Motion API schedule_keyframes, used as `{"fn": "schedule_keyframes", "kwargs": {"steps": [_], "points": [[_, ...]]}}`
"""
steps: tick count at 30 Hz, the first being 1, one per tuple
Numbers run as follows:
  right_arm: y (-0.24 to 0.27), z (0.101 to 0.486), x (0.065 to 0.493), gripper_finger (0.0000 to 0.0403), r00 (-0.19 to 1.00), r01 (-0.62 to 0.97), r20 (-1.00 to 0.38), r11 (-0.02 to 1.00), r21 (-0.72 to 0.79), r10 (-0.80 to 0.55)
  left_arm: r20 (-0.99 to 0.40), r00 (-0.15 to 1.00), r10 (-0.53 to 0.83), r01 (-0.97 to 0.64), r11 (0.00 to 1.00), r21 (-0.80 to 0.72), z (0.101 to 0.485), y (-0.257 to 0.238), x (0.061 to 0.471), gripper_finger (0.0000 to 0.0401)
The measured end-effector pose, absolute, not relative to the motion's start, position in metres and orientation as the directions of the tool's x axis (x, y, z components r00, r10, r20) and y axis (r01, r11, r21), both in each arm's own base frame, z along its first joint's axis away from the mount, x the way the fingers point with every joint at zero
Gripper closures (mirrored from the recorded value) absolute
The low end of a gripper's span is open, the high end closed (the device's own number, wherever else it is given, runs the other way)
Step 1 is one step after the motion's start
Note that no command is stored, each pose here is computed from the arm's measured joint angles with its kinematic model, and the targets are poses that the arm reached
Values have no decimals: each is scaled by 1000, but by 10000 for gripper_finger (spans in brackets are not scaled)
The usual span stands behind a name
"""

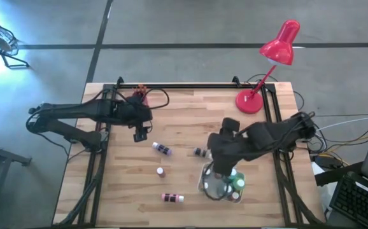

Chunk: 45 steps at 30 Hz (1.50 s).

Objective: Pick & Place Paint Supplies
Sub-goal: Put the gray paint bottle into the white bin

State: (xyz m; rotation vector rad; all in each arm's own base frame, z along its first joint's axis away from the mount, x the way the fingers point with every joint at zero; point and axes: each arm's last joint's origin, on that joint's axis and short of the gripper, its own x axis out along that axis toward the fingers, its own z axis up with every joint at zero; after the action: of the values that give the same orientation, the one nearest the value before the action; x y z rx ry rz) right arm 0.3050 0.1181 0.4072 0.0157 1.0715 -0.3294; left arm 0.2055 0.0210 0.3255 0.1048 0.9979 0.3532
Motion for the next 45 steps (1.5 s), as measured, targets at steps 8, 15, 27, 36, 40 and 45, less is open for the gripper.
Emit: {"fn": "schedule_keyframes", "kwargs": {"steps": [8, 15, 27, 36, 40, 45], "points": [[98, 428, 286, 192, 501, 299, -766, 911, -284, -403, -815, 471, 338, -354, 918, 176, 302, 21, 208, 98], [73, 433, 288, 177, 482, 392, -719, 857, -334, -501, -738, 613, 282, -298, 948, 114, 275, 21, 226, 98], [43, 435, 289, 149, 443, 424, -780, 870, -252, -442, -819, 567, 86, 130, 973, 192, 241, 19, 308, 98], [40, 445, 276, 130, 472, 425, -765, 874, -238, -438, -798, 602, -16, 258, 950, 176, 233, 19, 360, 98], [39, 451, 269, 129, 487, 431, -757, 874, -226, -436, -788, 610, -79, 297, 945, 135, 226, 15, 374, 98], [37, 457, 261, 145, 503, 437, -743, 872, -221, -441, -804, 586, -102, 351, 926, 138, 202, 5, 389, 98]]}}
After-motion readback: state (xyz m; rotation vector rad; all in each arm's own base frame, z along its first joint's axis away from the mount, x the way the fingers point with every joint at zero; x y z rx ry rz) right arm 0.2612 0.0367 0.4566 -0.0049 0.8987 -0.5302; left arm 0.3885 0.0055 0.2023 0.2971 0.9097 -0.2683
